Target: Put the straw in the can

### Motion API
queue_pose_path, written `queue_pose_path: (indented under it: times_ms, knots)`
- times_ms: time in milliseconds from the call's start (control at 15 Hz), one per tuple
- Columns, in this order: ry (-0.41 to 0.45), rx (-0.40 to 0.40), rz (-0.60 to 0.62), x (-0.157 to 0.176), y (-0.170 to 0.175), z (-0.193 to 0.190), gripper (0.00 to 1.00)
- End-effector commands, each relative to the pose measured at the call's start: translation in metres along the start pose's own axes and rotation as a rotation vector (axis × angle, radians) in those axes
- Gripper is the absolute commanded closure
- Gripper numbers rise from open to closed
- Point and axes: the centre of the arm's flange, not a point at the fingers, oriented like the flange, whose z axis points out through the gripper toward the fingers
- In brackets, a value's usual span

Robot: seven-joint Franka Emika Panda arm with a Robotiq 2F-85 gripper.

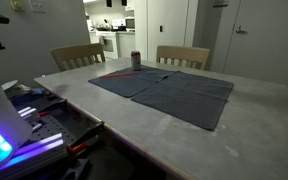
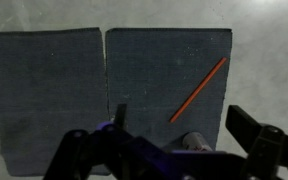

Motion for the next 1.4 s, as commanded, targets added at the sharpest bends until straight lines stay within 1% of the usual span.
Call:
queue_pose_path:
  times_ms: [0,133,400,533,733,1000,1067,1200,1333]
  knots:
    - [0.0,0.0,0.0,0.001,0.0,0.0,0.0]
    - [-0.003,0.0,0.014,0.005,-0.002,0.001,0.0]
    - [-0.031,-0.018,0.146,0.019,-0.015,0.029,0.0]
    - [-0.043,-0.006,0.2,0.023,-0.023,0.043,0.0]
    - [-0.053,0.049,0.272,0.034,-0.034,0.07,0.0]
    - [-0.03,0.157,0.381,0.05,-0.046,0.104,0.0]
    - [-0.025,0.172,0.402,0.054,-0.047,0.11,0.0]
    - [-0.031,0.185,0.441,0.062,-0.05,0.126,0.0]
    - [-0.034,0.178,0.463,0.07,-0.053,0.142,0.0]
